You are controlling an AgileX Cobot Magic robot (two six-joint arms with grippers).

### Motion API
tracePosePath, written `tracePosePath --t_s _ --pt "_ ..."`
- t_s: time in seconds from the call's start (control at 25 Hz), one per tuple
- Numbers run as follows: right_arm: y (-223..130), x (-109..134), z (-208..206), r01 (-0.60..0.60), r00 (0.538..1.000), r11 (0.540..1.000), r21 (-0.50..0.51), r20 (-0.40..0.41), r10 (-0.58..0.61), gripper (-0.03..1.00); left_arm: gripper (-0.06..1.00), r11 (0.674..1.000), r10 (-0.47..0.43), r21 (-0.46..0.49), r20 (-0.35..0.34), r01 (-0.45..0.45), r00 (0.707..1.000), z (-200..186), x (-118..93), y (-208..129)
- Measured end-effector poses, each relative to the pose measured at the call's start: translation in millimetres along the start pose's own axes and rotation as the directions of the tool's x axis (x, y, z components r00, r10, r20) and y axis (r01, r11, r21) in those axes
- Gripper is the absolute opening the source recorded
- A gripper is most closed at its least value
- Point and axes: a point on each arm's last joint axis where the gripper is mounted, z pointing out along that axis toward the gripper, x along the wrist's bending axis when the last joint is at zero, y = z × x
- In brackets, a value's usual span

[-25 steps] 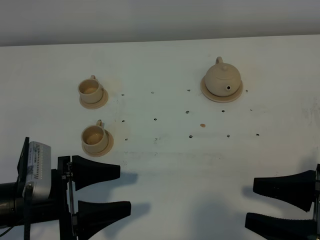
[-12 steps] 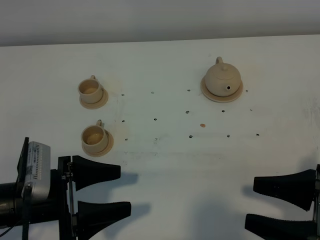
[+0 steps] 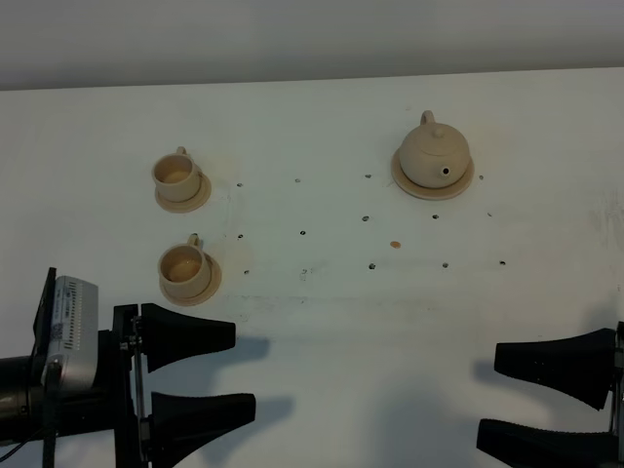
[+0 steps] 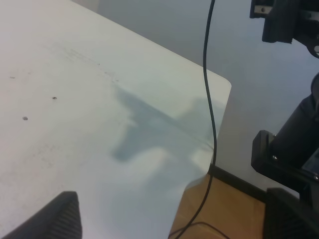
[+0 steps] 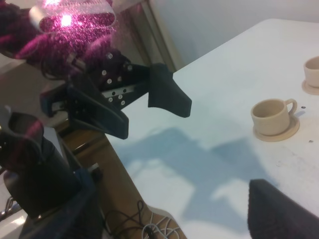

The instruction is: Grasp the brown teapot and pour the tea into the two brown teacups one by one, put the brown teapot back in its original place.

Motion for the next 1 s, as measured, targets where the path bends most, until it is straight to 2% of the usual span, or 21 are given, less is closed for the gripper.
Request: tracePosePath --t_s 0.76,1.0 --pt "0.0 0.0 0.0 -0.013 1.0 1.0 0.0 0.0 0.013 0.62 0.7 1.0 0.0 -0.016 0.029 0.0 1.0 0.0 -2.6 1.5" --pt "0.0 0.0 0.0 -0.018 1.0 1.0 0.0 0.0 0.018 0.61 0.65 0.995 -0.018 -0.092 0.057 0.023 0.998 -0.5 -5.0 8.5"
